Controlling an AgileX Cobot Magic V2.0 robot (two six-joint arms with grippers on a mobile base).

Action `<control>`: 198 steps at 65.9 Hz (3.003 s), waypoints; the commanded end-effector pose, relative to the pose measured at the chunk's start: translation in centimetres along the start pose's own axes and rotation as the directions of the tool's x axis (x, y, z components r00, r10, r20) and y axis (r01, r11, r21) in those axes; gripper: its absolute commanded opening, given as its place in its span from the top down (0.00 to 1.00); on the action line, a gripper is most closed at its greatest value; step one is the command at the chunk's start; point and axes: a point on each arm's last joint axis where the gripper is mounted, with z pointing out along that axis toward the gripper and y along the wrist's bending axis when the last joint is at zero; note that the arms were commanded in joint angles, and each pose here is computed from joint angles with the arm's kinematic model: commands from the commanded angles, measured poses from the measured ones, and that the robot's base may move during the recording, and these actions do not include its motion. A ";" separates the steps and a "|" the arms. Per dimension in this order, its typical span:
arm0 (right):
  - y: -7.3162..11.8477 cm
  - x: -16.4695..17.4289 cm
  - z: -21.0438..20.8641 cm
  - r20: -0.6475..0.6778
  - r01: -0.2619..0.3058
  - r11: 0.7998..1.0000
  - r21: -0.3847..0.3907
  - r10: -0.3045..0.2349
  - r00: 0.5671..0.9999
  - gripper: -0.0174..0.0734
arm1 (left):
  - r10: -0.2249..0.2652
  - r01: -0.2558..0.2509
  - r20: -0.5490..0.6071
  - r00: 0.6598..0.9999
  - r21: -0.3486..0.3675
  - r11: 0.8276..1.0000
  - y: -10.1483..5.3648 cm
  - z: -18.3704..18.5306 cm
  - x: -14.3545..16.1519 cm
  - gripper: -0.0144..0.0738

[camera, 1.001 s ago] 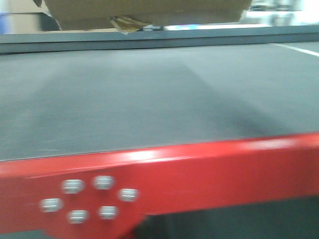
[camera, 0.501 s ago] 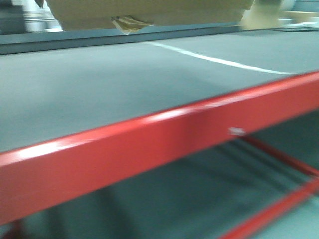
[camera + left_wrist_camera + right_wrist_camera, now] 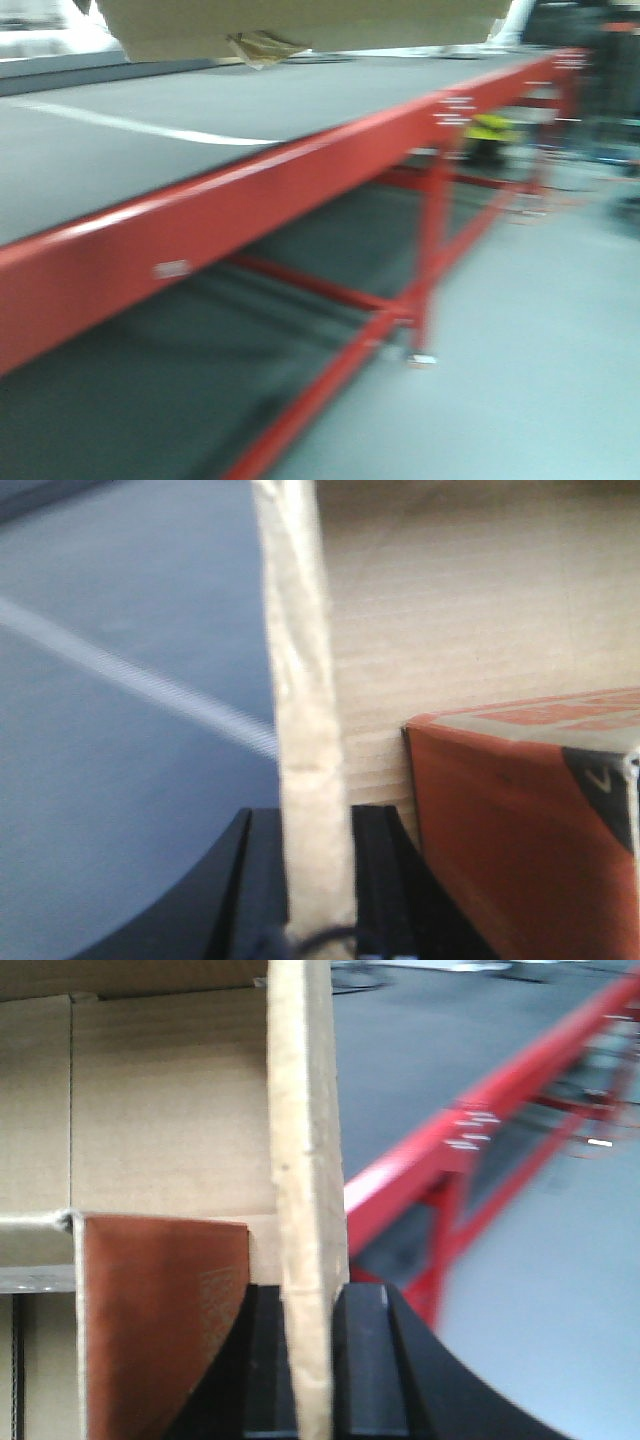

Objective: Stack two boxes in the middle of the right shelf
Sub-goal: 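Drive the base to the steel shelf while holding the box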

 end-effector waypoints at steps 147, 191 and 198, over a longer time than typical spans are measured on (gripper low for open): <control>0.0 -1.4 -0.9 0.093 0.011 1.000 -0.025 -0.008 0.996 0.99 | 0.007 -0.011 0.081 0.997 0.041 0.999 -0.3 -0.8 -1.1 0.96; 0.0 -1.4 -0.9 0.093 0.011 1.000 -0.025 -0.008 0.996 0.99 | 0.009 -0.012 0.082 0.997 0.039 0.999 -0.3 -0.8 -1.1 0.96; 0.0 -1.4 -0.9 0.093 0.011 1.000 -0.025 -0.008 0.996 0.99 | 0.009 -0.012 0.082 0.997 0.039 0.999 -0.3 -0.8 -1.1 0.96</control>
